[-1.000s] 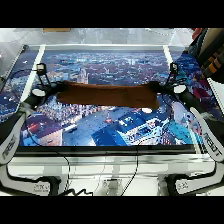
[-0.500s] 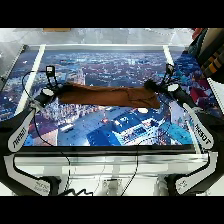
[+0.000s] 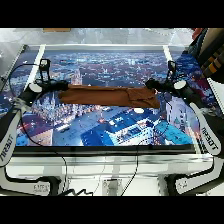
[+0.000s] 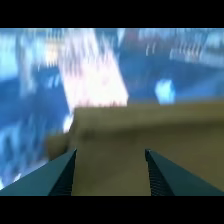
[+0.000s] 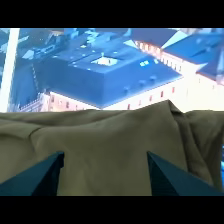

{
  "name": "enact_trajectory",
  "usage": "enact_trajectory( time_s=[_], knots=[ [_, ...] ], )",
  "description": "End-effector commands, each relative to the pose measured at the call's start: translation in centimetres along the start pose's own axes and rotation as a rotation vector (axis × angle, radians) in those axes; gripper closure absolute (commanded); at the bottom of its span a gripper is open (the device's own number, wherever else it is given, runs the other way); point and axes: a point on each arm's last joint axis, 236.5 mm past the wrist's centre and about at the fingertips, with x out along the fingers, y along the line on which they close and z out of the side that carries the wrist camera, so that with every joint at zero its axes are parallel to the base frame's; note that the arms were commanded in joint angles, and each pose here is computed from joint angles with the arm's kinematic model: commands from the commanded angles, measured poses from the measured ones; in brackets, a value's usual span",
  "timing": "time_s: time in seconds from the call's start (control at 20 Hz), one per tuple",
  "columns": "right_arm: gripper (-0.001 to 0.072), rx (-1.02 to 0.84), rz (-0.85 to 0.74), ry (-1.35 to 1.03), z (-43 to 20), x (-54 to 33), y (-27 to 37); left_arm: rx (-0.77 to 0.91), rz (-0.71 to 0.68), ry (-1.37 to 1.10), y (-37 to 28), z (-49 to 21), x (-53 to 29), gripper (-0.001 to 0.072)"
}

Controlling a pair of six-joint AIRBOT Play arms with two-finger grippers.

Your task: Fold the clothes and pants, and hang the long-sleeved shirts on hangers.

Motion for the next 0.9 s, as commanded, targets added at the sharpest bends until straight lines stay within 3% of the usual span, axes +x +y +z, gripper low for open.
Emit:
enact_trajectory(
  time_s=[0.0,0.25,0.4,0.45,0.5,0.55,0.85],
  knots=[
    [0.0158,-0.026,0.020,0.045,0.0,-2.8,0.1,-0.133,0.147,0.286,5.3,-6.3,-3.6,0.0241],
    [0.0158,-0.034,0.034,0.071,-0.3,-3.7,0.5,-0.411,0.122,0.593,8.5,-14.5,-6.4,0.0240],
    [0.0158,-0.034,0.035,0.070,-0.2,-3.8,0.5,-0.663,-0.160,0.440,6.3,-11.5,-4.7,0.0238],
    [0.0158,-0.034,0.035,0.070,-0.2,-3.7,0.5,-0.723,-0.241,0.351,6.3,-9.8,-4.3,0.0154],
    [0.0158,-0.034,0.035,0.069,-0.2,-3.7,0.5,-0.778,-0.297,0.276,6.7,-8.5,-3.9,-0.0013],
    [0.0158,-0.034,0.034,0.068,-0.2,-3.7,0.5,-0.834,-0.325,0.235,7.0,-7.8,-3.5,-0.0013],
    [0.0158,-0.017,0.051,0.061,0.0,-3.8,1.0,-0.793,-0.355,0.256,5.4,-10.0,0.3,-0.0013]
  ],
)
